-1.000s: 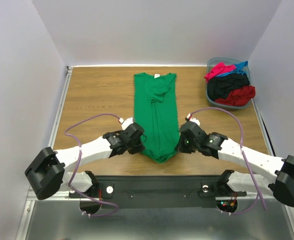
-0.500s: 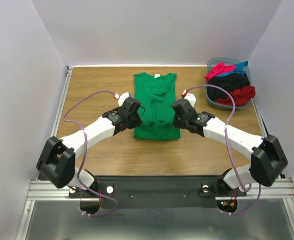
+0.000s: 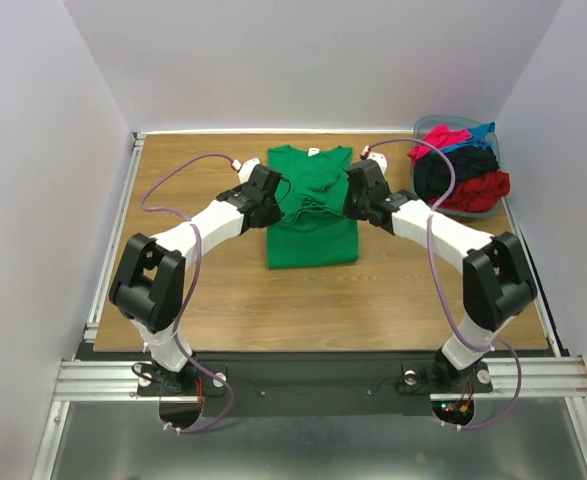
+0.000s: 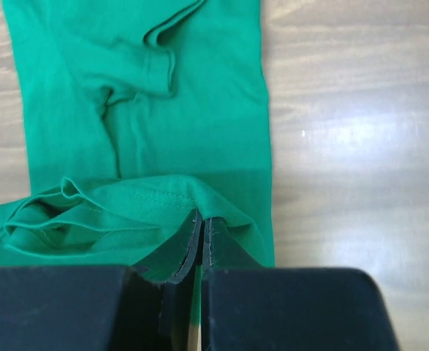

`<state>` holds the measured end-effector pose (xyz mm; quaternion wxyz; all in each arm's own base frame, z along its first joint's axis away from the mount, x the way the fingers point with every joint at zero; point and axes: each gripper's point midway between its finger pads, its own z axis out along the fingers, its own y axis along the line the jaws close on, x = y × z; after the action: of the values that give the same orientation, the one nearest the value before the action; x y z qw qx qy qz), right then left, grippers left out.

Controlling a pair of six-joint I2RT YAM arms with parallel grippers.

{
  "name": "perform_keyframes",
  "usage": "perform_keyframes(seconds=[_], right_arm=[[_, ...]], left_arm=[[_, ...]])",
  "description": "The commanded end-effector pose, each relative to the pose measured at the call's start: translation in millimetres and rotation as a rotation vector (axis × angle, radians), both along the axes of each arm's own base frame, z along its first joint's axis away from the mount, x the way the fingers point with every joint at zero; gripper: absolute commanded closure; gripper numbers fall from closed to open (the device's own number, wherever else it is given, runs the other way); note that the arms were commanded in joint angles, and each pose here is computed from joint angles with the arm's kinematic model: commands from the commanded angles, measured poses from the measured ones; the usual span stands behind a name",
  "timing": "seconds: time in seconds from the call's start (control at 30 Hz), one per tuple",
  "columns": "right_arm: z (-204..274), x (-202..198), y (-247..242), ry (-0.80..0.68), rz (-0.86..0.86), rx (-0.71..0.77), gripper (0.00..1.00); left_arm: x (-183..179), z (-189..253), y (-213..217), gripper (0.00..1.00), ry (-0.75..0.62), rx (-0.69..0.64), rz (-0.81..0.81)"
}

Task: Fold and stack the t-shirts
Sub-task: Fold the tshirt

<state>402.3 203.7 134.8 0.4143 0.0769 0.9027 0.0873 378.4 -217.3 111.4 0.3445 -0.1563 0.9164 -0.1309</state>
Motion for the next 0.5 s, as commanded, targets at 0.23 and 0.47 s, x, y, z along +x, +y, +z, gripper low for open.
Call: perform_keyframes(seconds=[0.23, 0.47], right_arm=[[-12, 50, 6, -0.003, 0.027, 0.034, 1.00], [-32, 71, 5, 0.029, 0.066, 0.019, 0.86]], left_arm=[[48, 4, 2, 1.00, -0.047, 0.030, -0.015], [64, -2, -7, 0.32, -0.065, 0.015, -0.088]])
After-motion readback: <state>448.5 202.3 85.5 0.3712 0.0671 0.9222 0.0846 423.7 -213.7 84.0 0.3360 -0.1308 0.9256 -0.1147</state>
